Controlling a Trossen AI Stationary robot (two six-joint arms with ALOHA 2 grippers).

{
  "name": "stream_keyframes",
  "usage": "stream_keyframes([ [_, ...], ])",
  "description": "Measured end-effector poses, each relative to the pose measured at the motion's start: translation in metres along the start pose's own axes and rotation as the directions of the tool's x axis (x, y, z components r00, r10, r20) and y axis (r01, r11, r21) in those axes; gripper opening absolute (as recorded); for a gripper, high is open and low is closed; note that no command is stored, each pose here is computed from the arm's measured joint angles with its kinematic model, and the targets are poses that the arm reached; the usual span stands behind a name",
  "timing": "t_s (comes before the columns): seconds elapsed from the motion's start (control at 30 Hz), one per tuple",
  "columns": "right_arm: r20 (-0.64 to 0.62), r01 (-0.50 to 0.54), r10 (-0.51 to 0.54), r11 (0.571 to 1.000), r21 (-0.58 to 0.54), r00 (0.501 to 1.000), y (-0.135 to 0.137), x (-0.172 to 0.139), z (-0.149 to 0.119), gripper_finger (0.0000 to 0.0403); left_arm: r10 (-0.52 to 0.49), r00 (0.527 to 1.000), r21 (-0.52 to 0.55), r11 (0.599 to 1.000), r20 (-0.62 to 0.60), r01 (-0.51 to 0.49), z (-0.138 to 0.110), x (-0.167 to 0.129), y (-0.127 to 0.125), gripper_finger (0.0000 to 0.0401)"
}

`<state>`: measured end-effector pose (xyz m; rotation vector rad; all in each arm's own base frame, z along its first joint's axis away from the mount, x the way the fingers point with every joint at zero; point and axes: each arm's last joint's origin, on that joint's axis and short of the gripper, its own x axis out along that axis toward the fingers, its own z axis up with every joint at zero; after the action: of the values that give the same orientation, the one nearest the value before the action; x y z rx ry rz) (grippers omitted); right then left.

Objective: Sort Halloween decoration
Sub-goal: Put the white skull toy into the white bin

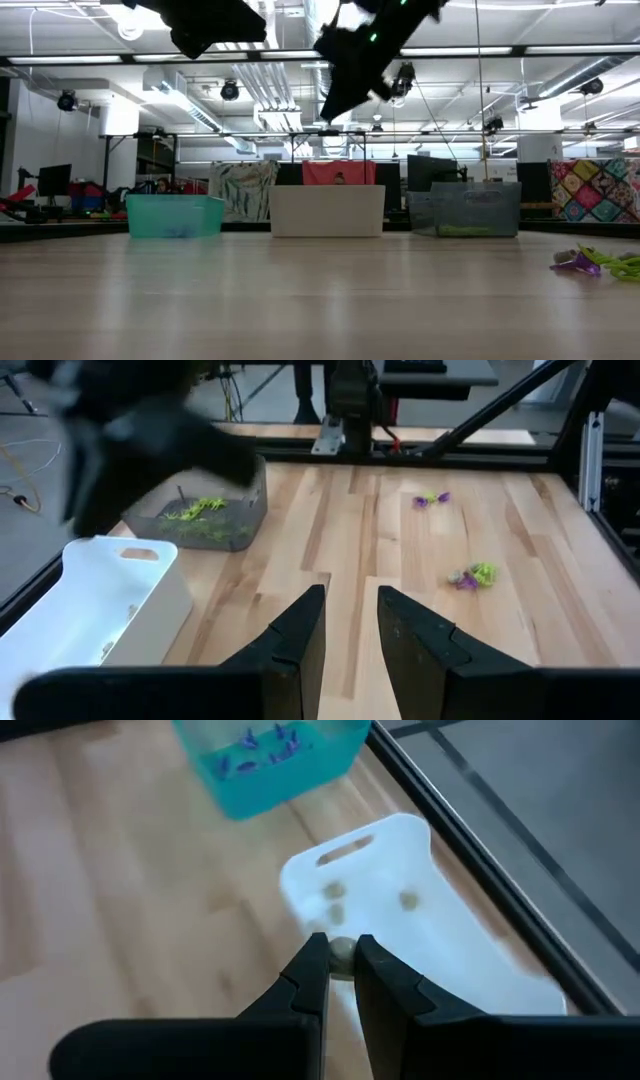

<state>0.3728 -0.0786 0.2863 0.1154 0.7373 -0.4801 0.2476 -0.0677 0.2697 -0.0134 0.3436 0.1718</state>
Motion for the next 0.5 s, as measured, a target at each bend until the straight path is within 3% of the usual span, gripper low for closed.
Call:
stream_keyframes([
  [0.27,-0.122,0.056,-0.066,0.995,-0.077,0.99,-0.043,0.077,-0.004,0.0029,0.006,1.0,0.01,1.0,-0.03,-0.006,-0.001,-0.007,0.004,0.0078],
  [0.5,-0.256,0.078,-0.098,0.993,-0.088,0.962,-0.064,0.104,-0.021,0.0029,0.009,0.999,0.013,1.0,-0.047,-0.009,-0.001,-0.011,0.006,0.0078],
])
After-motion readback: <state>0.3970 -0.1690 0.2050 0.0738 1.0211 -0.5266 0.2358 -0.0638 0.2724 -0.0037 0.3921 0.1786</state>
